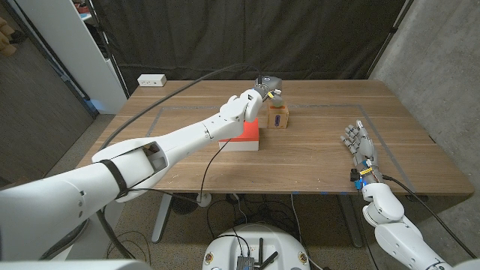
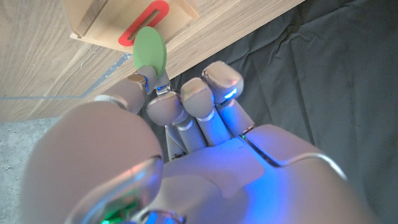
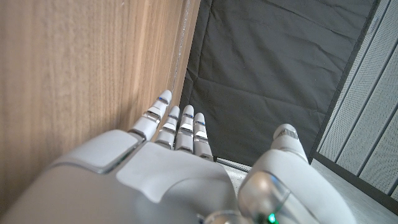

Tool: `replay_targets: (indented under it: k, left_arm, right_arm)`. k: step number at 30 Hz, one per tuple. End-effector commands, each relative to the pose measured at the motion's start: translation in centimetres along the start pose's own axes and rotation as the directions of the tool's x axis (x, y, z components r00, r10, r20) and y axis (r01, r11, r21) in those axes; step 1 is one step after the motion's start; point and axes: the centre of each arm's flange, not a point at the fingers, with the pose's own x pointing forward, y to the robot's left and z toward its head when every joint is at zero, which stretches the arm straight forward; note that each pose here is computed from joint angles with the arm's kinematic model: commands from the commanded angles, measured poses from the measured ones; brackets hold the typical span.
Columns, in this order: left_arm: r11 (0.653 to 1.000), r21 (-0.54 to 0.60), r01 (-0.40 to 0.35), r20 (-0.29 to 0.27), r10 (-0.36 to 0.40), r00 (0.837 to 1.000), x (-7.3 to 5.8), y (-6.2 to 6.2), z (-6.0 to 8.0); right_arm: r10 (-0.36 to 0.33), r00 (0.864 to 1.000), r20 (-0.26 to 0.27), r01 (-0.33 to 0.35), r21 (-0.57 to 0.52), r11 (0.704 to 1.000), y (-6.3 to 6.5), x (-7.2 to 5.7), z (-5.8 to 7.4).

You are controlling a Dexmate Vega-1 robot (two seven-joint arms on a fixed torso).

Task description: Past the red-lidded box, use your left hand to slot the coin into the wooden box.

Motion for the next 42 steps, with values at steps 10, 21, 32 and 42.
replay_targets:
  k: [10, 21, 32, 42]
  left_arm:
    - [1.000, 0.006, -0.010, 0.023, 0.010, 1.000, 0.6, -0.6, 0.1]
    - [1.000, 0.007, -0.006, 0.019, 0.005, 1.000, 0.6, -0.7, -0.3]
    - [1.000, 0.004, 0.003, 0.022, -0.003, 1.000, 0.7, -1.2, -0.4]
    - [1.000, -0.008, 0.023, 0.032, -0.023, 0.999, 0.9, -1.6, -0.4]
  right_arm:
    - [-0.006, 1.000, -0.010, 0.006, 0.003, 1.000, 0.0, 0.1, -0.4]
    - [-0.010, 1.000, -0.013, 0.010, 0.002, 1.000, 0.0, 0.1, -0.6]
    - [-0.013, 1.000, -0.013, 0.013, 0.004, 1.000, 0.1, 0.2, -0.6]
    - [-0.014, 1.000, -0.012, 0.014, 0.008, 1.000, 0.0, 0.0, -0.7]
